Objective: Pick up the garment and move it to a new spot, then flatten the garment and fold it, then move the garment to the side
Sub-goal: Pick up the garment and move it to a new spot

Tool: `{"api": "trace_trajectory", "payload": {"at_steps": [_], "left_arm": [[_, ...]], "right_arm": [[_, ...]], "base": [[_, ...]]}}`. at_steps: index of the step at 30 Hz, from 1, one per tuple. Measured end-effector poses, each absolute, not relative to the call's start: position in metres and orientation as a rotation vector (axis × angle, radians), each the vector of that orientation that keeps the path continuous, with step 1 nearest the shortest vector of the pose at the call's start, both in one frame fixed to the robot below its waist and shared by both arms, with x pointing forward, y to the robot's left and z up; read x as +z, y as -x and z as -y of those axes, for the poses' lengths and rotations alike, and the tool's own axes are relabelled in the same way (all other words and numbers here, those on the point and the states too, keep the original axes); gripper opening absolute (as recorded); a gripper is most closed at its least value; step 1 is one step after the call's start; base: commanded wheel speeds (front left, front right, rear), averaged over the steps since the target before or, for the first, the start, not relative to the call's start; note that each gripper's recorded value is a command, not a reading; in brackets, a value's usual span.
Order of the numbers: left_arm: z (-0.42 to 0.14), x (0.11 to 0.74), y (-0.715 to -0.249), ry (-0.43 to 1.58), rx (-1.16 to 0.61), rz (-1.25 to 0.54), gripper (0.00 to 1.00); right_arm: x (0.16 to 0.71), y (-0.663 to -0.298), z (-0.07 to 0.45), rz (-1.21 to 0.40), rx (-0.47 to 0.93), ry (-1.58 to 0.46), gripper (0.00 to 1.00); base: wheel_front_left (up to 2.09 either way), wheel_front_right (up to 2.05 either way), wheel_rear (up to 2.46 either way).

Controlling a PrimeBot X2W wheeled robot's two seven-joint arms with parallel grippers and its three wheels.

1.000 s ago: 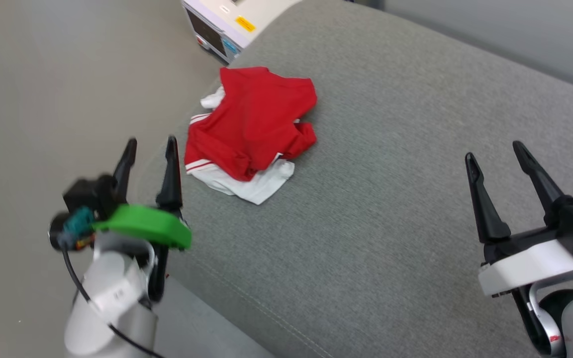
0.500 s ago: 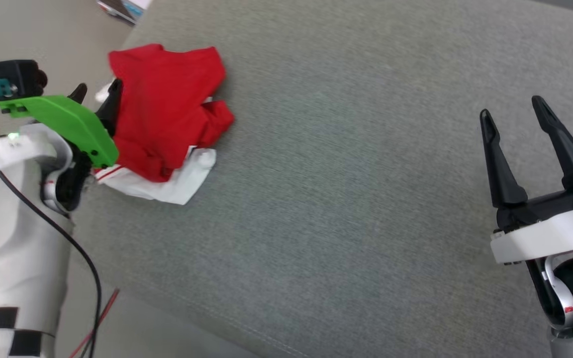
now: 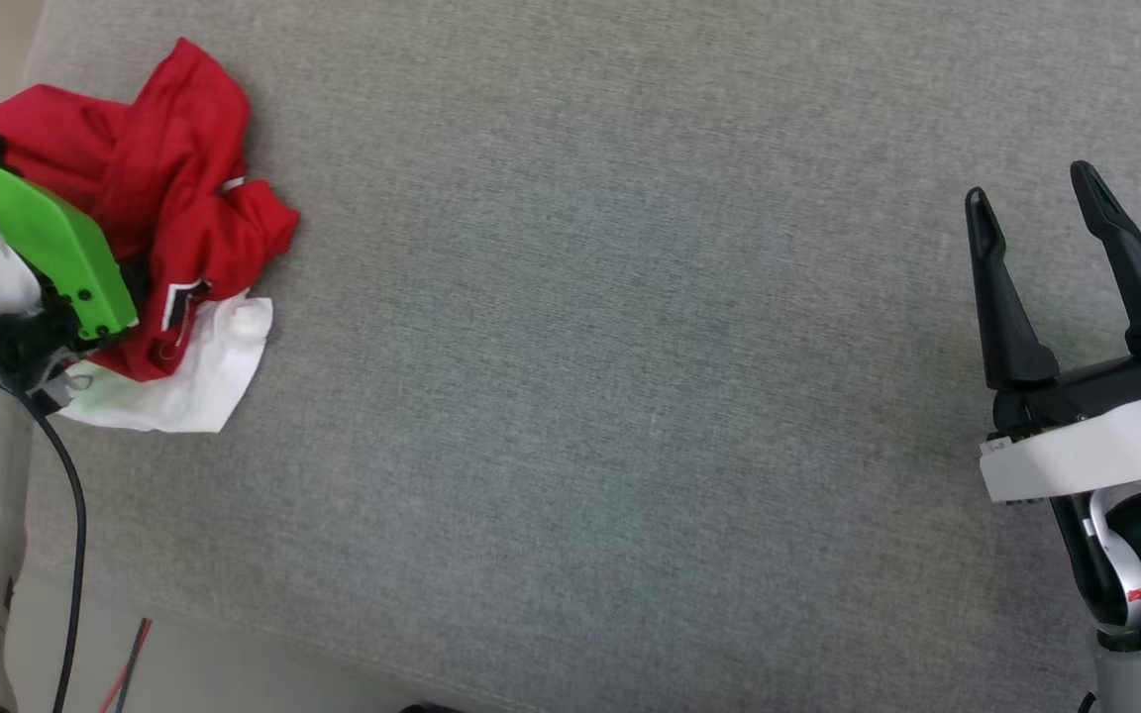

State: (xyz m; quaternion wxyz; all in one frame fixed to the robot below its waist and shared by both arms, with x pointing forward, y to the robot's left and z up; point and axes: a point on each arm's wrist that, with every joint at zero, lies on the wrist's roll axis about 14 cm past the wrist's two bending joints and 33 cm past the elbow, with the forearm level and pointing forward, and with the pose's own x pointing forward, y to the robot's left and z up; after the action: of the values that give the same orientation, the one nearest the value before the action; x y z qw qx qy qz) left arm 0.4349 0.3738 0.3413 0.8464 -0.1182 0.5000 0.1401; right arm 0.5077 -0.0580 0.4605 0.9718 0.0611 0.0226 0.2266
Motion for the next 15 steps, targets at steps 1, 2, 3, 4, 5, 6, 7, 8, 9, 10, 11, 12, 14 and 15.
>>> {"api": "trace_trajectory", "payload": {"at_steps": [1,2,3,4,5,6,7,8,9,10,11,12,14,15], "left_arm": [[-0.375,0.338,-0.438,0.243,0.295,-1.069,0.06],[-0.375,0.337,-0.438,0.236,0.296,-1.07,0.0],[-0.375,0.336,-0.439,0.236,0.295,-1.071,0.0],[-0.374,0.337,-0.441,0.237,0.294,-1.067,0.0],[-0.372,0.338,-0.443,0.239,0.292,-1.052,0.0],[-0.372,0.338,-0.443,0.234,0.293,-1.041,0.0],[-0.373,0.34,-0.443,0.228,0.295,-1.028,0.0],[-0.374,0.342,-0.443,0.22,0.297,-1.009,0.0],[-0.375,0.345,-0.443,0.212,0.3,-0.988,0.0],[-0.376,0.348,-0.442,0.205,0.304,-0.964,0.0],[-0.38,0.363,-0.443,0.164,0.304,-0.871,0.0],[-0.382,0.369,-0.444,0.141,0.302,-0.833,0.0],[-0.388,0.384,-0.443,0.095,0.302,-0.76,0.0],[-0.393,0.395,-0.445,0.064,0.305,-0.709,0.0]], "right_arm": [[0.456,-0.507,0.063,-0.058,0.445,-0.119,1.0],[0.455,-0.507,0.064,-0.062,0.441,-0.118,1.0],[0.454,-0.507,0.066,-0.066,0.437,-0.117,1.0],[0.454,-0.506,0.067,-0.067,0.433,-0.116,1.0],[0.455,-0.506,0.068,-0.065,0.43,-0.114,1.0],[0.457,-0.506,0.068,-0.062,0.428,-0.114,1.0],[0.459,-0.506,0.069,-0.059,0.426,-0.114,1.0],[0.462,-0.505,0.069,-0.053,0.423,-0.116,1.0],[0.464,-0.504,0.068,-0.047,0.422,-0.119,1.0],[0.468,-0.504,0.068,-0.04,0.42,-0.124,1.0],[0.48,-0.5,0.066,-0.015,0.413,-0.14,1.0],[0.484,-0.498,0.067,-0.007,0.41,-0.141,1.0],[0.49,-0.493,0.068,0.002,0.403,-0.146,1.0],[0.493,-0.49,0.069,0.009,0.397,-0.148,1.0]], "base": [[0.0,0.0,0.0],[0.0,0.0,0.0],[0.0,0.0,0.0],[0.0,0.0,0.0],[0.0,0.0,0.0],[0.0,0.0,0.0],[0.0,0.0,0.0],[0.0,0.0,0.0],[0.0,0.0,0.0],[0.0,0.0,0.0],[0.0,0.0,0.0],[0.0,0.0,0.0],[0.0,0.0,0.0],[0.0,0.0,0.0]]}}
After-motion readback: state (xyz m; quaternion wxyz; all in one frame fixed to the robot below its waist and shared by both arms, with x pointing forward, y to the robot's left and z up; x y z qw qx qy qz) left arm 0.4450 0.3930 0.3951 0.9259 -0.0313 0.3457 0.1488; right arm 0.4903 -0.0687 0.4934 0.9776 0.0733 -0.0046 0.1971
